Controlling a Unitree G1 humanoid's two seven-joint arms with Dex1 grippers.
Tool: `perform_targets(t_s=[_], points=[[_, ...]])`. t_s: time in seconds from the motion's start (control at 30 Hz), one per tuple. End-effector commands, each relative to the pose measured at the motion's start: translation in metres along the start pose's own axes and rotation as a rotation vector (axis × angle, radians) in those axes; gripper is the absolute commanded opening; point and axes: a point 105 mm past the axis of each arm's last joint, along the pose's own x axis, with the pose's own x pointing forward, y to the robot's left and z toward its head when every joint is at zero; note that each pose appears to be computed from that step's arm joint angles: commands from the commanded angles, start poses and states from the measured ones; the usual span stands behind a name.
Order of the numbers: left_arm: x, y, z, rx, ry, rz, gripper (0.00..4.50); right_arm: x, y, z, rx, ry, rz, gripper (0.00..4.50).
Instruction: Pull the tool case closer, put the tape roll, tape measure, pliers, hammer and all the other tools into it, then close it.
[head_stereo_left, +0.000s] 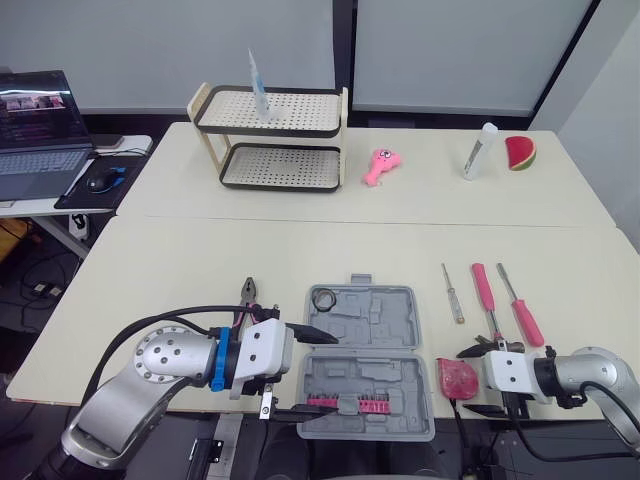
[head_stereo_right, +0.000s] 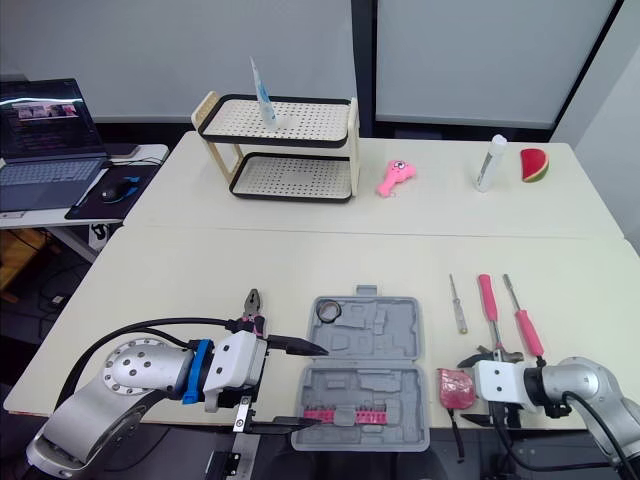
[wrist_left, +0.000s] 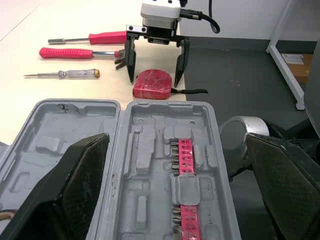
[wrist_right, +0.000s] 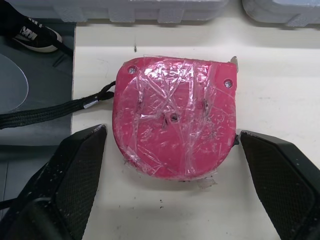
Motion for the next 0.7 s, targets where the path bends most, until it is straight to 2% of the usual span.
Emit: perform_targets(t_s=[0.03,0.2,0.3,0.37,0.4,0.7], points=[[0.001,-0.002,0.005,0.028,-0.011,-0.011,4.5,0.003,0.001,0.004,-0.015,-0.006,-0.01,4.48],[0.001,-0.002,0.005,0.028,-0.011,-0.011,4.5,0.004,0.0,0.006,-0.022,-0.006,-0.011,4.48],[0.002,-0.001,0.006,0.029,-0.012,-0.011,4.5,0.004,0.0,0.006,-0.024,-0.005,-0.011,3.87],[0.002,-0.001,0.006,0.029,-0.011,-0.01,4.5,0.003,0.0,0.006,-0.026,-0.004,-0.011,3.21],[0.002,-0.001,0.006,0.029,-0.011,-0.009,4.5,0.003,-0.001,0.006,-0.027,-0.004,-0.011,3.13],[-0.005,0.004,0.001,0.012,0.007,0.034,4.5,-0.015,-0.012,0.01,-0.034,0.01,-0.033,3.13]])
